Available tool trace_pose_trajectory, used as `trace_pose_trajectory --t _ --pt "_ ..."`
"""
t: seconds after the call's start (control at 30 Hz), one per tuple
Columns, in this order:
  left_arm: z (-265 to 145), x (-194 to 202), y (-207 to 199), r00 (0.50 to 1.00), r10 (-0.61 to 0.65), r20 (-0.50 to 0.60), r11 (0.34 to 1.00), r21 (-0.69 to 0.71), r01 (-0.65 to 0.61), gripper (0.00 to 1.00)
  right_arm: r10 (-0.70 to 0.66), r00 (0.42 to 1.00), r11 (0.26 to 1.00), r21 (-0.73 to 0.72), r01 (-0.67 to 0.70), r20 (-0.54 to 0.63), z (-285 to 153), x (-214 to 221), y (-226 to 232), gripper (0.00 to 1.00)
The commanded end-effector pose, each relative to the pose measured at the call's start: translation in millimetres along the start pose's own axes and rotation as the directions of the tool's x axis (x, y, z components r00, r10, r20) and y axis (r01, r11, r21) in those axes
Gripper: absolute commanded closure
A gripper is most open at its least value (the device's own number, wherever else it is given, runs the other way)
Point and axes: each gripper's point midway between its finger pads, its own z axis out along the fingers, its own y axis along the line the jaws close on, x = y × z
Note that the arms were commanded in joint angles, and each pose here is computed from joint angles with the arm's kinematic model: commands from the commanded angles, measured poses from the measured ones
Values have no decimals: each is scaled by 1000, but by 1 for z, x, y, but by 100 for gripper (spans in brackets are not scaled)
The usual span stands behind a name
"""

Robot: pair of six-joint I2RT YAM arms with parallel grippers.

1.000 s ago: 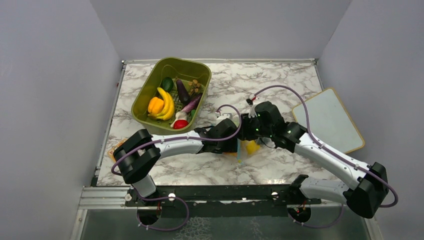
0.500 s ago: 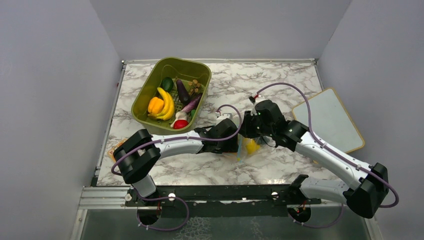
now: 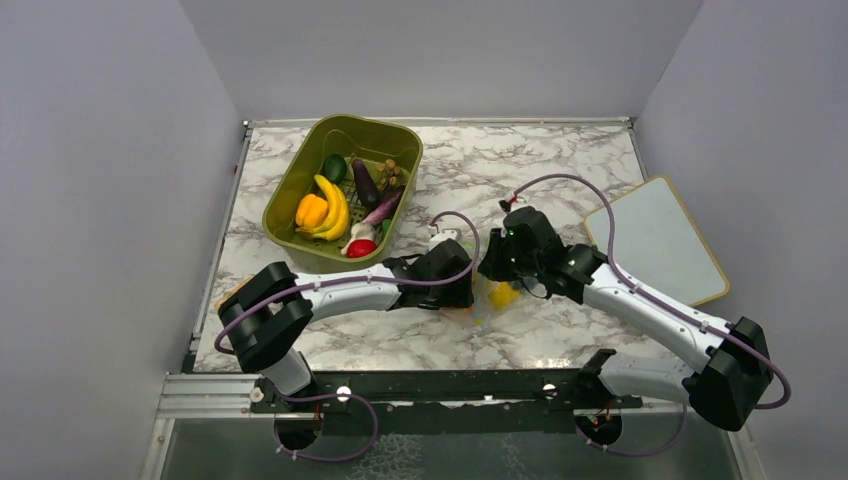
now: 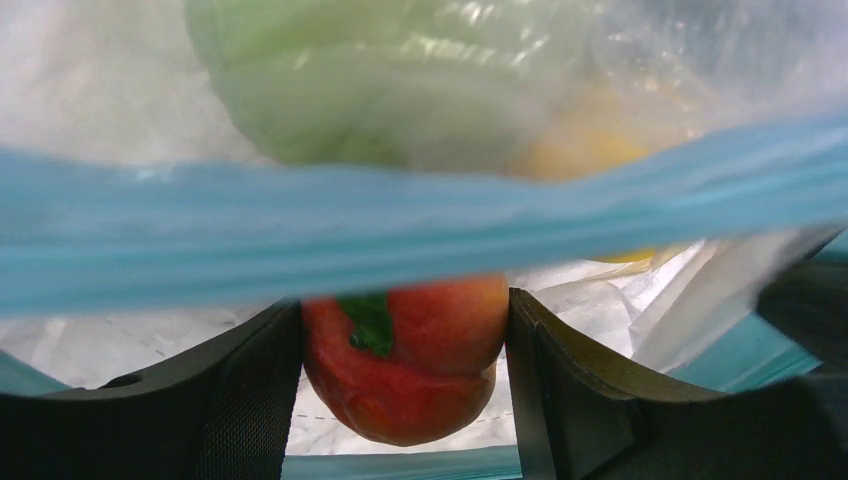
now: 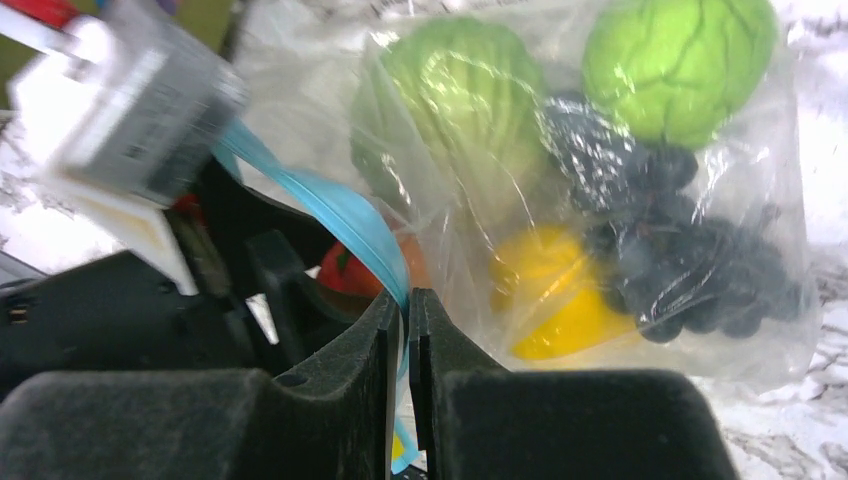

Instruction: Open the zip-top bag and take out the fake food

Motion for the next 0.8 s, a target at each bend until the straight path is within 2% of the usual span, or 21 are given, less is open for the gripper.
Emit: trace_pose_trajectory --t 0.0,0.23,0.3,0.33,0.43,0.57,0.63,0.77 --pt "7 12 2 999 24 -41 1000 1 -24 64 82 997 996 37 -82 4 4 14 -12 90" --pt "13 15 0 997 49 -56 999 -13 -49 47 116 993 992 47 -115 -16 9 30 -20 90" --pt "13 16 1 997 53 -62 998 -22 -54 46 119 993 992 45 -119 -13 9 30 -20 90" --pt "12 15 0 997 56 -60 998 -19 -57 48 121 993 992 43 -120 -14 8 30 -19 90" --pt "7 10 -4 997 65 -38 998 -10 -66 69 120 993 992 45 -120 -5 7 28 -19 90" --pt "-2 2 -9 997 72 -7 997 10 -72 87 118 993 992 52 -119 10 5 25 -21 90" --pt "-8 -2 -11 997 73 8 997 22 -73 94 119 993 991 52 -120 19 3 23 -21 90" --pt "-22 -11 -11 997 56 56 998 29 -58 98 116 993 992 47 -117 31 2 21 -21 90"
